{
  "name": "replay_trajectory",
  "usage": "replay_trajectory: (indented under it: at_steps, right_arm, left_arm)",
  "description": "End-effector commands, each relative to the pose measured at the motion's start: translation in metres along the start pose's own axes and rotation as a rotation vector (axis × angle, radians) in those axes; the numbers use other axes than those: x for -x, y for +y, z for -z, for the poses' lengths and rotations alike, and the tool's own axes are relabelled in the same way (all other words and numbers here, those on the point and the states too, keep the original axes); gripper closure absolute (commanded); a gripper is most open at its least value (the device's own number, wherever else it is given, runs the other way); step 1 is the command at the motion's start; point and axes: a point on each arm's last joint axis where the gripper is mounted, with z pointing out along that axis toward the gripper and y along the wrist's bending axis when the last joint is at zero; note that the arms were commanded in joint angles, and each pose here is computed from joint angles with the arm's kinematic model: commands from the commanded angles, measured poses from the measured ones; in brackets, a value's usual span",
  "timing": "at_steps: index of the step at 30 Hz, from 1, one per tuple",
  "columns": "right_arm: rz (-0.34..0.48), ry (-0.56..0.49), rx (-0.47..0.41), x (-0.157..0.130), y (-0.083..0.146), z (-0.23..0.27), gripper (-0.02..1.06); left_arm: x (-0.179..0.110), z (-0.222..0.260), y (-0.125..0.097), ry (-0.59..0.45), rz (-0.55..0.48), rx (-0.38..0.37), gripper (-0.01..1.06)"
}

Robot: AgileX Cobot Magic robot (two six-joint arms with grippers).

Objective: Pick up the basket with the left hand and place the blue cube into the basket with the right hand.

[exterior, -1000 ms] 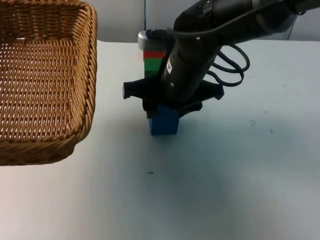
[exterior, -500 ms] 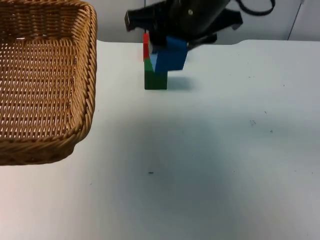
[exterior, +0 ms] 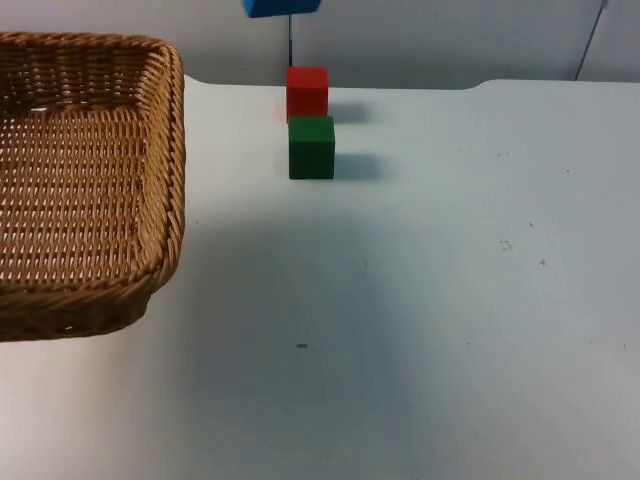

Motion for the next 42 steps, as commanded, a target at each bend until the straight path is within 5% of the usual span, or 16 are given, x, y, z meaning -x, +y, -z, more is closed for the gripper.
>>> replay_trajectory:
  at_steps: [1, 7, 15, 42]
  right_arm:
    - [0.065, -0.056, 0.101, 0.002, 0.03, 0.003, 1.05]
    - [0.105, -0.088, 0.206, -0.008, 0.068, -0.006, 1.05]
    - [0.113, -0.048, 0.236, -0.021, 0.089, -0.043, 1.05]
    - [0.086, 0.158, 0.168, -0.057, 0.09, -0.125, 1.05]
  left_arm:
    - [0.003, -0.006, 0.002, -0.019, 0.044, -0.04, 1.05]
    - [0.004, -0.013, 0.006, -0.024, 0.048, -0.055, 1.05]
    - [0.003, -0.018, -0.003, -0.012, 0.004, -0.071, 1.05]
    - [0.0, -0.026, -0.01, 0.016, -0.033, -0.046, 1.05]
